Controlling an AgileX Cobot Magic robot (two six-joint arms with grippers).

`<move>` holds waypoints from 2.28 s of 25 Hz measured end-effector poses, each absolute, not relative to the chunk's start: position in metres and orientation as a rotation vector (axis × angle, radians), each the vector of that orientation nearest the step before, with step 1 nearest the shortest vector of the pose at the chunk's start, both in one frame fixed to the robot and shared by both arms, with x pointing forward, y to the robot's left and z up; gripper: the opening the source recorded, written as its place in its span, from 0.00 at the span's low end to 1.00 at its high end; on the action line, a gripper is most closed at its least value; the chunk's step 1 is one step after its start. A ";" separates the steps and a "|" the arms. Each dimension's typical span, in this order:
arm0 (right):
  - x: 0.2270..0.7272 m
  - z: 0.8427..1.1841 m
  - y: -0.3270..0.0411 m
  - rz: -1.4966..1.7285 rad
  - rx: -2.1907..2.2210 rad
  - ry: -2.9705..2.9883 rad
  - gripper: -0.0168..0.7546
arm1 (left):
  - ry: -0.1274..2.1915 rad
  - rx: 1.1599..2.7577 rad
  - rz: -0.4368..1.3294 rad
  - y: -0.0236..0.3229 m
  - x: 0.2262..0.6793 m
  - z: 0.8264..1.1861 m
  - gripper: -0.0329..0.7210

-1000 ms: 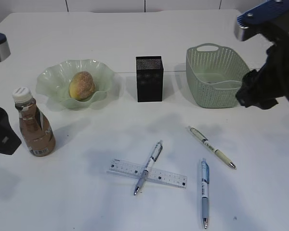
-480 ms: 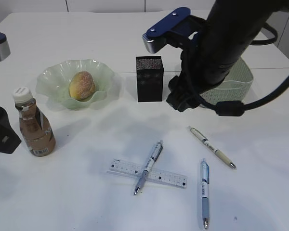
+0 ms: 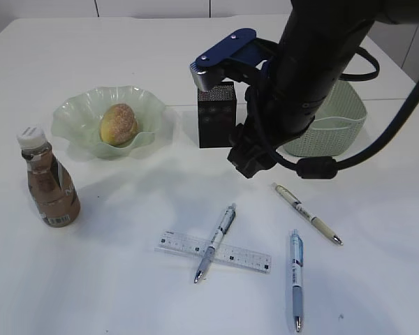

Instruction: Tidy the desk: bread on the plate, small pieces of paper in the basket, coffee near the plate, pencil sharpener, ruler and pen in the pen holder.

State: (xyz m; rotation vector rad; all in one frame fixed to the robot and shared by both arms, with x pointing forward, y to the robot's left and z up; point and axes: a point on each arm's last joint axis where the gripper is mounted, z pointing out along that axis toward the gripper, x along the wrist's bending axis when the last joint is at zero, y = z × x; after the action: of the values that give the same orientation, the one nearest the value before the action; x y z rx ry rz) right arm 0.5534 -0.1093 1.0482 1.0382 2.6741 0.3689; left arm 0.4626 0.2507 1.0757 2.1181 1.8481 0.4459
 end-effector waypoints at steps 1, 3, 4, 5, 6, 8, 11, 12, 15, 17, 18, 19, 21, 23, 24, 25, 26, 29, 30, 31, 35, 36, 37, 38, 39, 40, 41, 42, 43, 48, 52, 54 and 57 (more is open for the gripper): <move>0.553 1.048 -0.109 0.369 1.034 2.679 0.64 | 1.865 2.094 0.457 0.255 0.464 1.076 0.43; 0.553 1.048 -0.109 0.373 1.030 2.685 0.64 | 1.900 2.054 0.474 0.264 0.467 1.077 0.43; 0.553 1.048 -0.108 0.377 1.026 2.689 0.64 | 1.908 2.041 0.480 0.266 0.468 1.077 0.43; 0.553 1.048 -0.108 0.379 1.023 2.692 0.64 | 1.909 2.031 0.484 0.267 0.468 1.077 0.42; 0.552 1.048 -0.108 0.381 1.017 2.698 0.64 | 1.910 2.024 0.488 0.268 0.469 1.077 0.42; 0.552 1.048 -0.107 0.392 1.007 2.710 0.64 | 1.908 2.016 0.489 0.268 0.469 1.077 0.42; 0.551 1.045 -0.103 0.400 0.988 2.736 0.64 | 1.898 2.006 0.496 0.267 0.470 1.078 0.42; 0.550 1.039 -0.097 0.385 0.959 2.761 0.64 | 1.894 2.002 0.500 0.267 0.471 1.078 0.42; 0.546 1.025 -0.080 0.343 0.860 2.828 0.64 | 1.888 1.996 0.506 0.267 0.472 1.079 0.41; 0.545 1.019 -0.069 0.323 0.812 2.864 0.64 | 1.885 1.994 0.509 0.267 0.472 1.079 0.40; 0.545 1.019 -0.069 0.323 0.812 2.864 0.64 | 1.883 1.992 0.510 0.267 0.472 1.079 0.40; 0.546 1.012 -0.056 0.286 0.765 2.905 0.64 | 1.880 1.989 0.513 0.267 0.472 1.079 0.40; 0.549 1.010 -0.049 0.262 0.731 2.931 0.64 | 1.878 1.987 0.515 0.267 0.473 1.079 0.40; 0.554 1.007 -0.042 0.248 0.691 2.950 0.64 | 1.878 1.987 0.515 0.267 0.473 1.079 0.40; 0.558 1.005 -0.039 0.242 0.655 2.959 0.64 | 1.877 1.986 0.516 0.267 0.473 1.079 0.40; 0.560 1.006 -0.036 0.248 0.618 2.959 0.64 | 1.877 1.986 0.516 0.267 0.473 1.079 0.40; 0.561 1.005 -0.035 0.245 0.594 2.967 0.64 | 1.876 1.983 0.515 0.266 0.473 1.079 0.40; 0.563 1.002 -0.032 0.247 0.530 2.986 0.64 | 1.875 1.983 0.515 0.266 0.473 1.079 0.40; 0.564 1.000 -0.032 0.245 0.520 2.994 0.64 | 1.873 1.981 0.517 0.266 0.473 1.080 0.40; 0.564 0.997 -0.031 0.237 0.482 3.008 0.64 | 1.874 1.981 0.517 0.266 0.473 1.080 0.40; 0.565 0.985 -0.029 0.213 0.407 3.045 0.65 | 1.871 1.978 0.519 0.266 0.474 1.080 0.40; 0.566 0.982 -0.028 0.210 0.395 3.054 0.65 | 1.871 1.978 0.519 0.266 0.474 1.080 0.40; 0.566 0.979 -0.027 0.212 0.390 3.063 0.65 | 1.868 1.976 0.522 0.266 0.474 1.080 0.40; 0.566 0.977 -0.027 0.212 0.391 3.070 0.65 | 1.866 1.974 0.524 0.266 0.474 1.080 0.40; 0.565 0.973 -0.025 0.216 0.390 3.084 0.65 | 1.863 1.971 0.527 0.266 0.474 1.080 0.40; 0.566 0.969 -0.024 0.211 0.393 3.091 0.65 | 1.861 1.968 0.527 0.266 0.475 1.080 0.40; 0.567 0.968 -0.023 0.211 0.390 3.092 0.65 | 1.859 1.967 0.528 0.266 0.475 1.080 0.40; 0.568 0.966 -0.023 0.209 0.389 3.093 0.65 | 1.859 1.966 0.528 0.266 0.475 1.080 0.40; 0.568 0.965 -0.022 0.210 0.387 3.092 0.65 | 1.858 1.965 0.529 0.266 0.475 1.081 0.40; 0.569 0.965 -0.021 0.222 0.383 3.083 0.65 | 1.858 1.965 0.529 0.266 0.475 1.081 0.40; 0.569 0.965 -0.021 0.226 0.384 3.083 0.65 | 1.858 1.967 0.531 0.266 0.475 1.081 0.40; 0.569 0.965 -0.021 0.230 0.392 3.081 0.65 | 1.858 1.967 0.531 0.266 0.475 1.081 0.40; 0.569 0.965 -0.021 0.230 0.406 3.080 0.65 | 1.857 1.969 0.536 0.266 0.475 1.081 0.40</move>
State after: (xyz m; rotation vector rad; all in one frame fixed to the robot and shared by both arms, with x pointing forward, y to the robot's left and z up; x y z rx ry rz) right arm 0.5694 -0.0208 0.9646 0.4063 3.0799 0.2303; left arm 0.4750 0.2662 1.0806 1.9694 1.8566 0.5363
